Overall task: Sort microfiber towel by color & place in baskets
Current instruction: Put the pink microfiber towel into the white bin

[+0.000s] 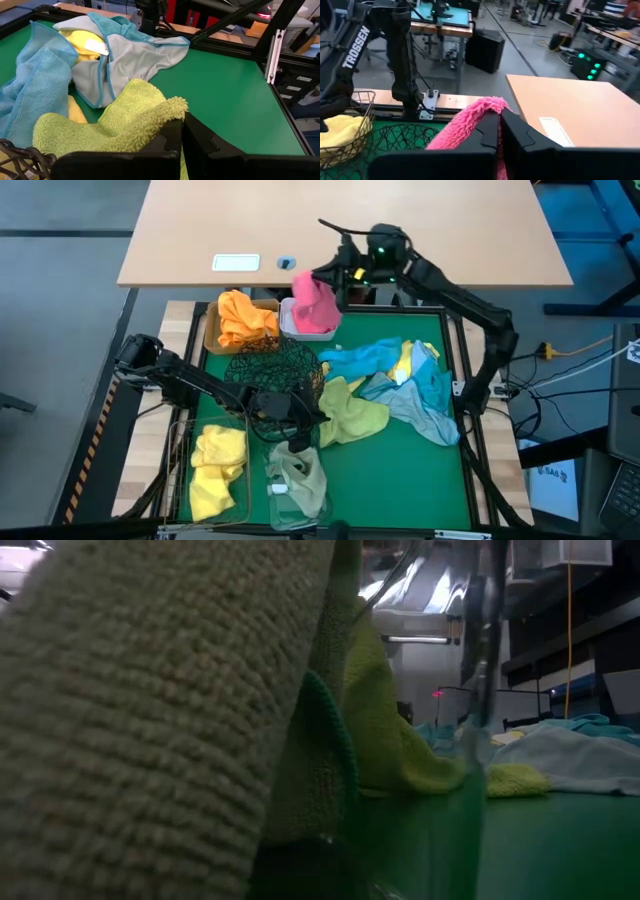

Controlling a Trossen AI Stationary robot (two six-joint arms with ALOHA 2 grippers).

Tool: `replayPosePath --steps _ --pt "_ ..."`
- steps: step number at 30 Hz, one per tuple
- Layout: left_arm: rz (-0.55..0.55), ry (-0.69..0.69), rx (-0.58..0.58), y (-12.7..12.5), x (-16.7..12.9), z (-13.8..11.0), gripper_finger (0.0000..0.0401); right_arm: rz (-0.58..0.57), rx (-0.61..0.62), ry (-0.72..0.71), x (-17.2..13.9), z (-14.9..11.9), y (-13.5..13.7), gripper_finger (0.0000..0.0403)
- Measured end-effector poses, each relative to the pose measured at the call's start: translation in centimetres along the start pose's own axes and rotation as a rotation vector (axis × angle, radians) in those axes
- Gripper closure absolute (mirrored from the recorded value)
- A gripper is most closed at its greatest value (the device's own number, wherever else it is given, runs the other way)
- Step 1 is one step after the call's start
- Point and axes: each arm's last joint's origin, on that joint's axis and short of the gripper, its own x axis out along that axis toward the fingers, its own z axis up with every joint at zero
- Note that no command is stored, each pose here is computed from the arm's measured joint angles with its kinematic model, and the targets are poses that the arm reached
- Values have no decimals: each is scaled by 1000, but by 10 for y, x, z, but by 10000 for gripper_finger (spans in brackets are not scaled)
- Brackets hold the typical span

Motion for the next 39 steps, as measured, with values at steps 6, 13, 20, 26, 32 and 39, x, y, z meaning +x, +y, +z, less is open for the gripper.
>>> replayPosePath --steps 6,13,20,26,32,39 --pt "-6 1 3 -2 -1 -1 401 24 -43 -5 34 -35 -30 398" --pt "-31 6 13 -11 -3 -3 401 1 -50 83 57 -78 -57 398" --pt "-39 7 16 -15 -5 -5 401 22 -11 184 78 -120 -68 398" --pt "-37 6 -9 -14 -5 -4 401 72 -47 294 83 -140 -65 398" --pt "-37 6 -10 -14 -5 -4 401 93 -73 405 84 -155 -62 398" --pt "-36 6 -33 -14 -5 -4 401 37 -78 550 92 -182 -63 398"
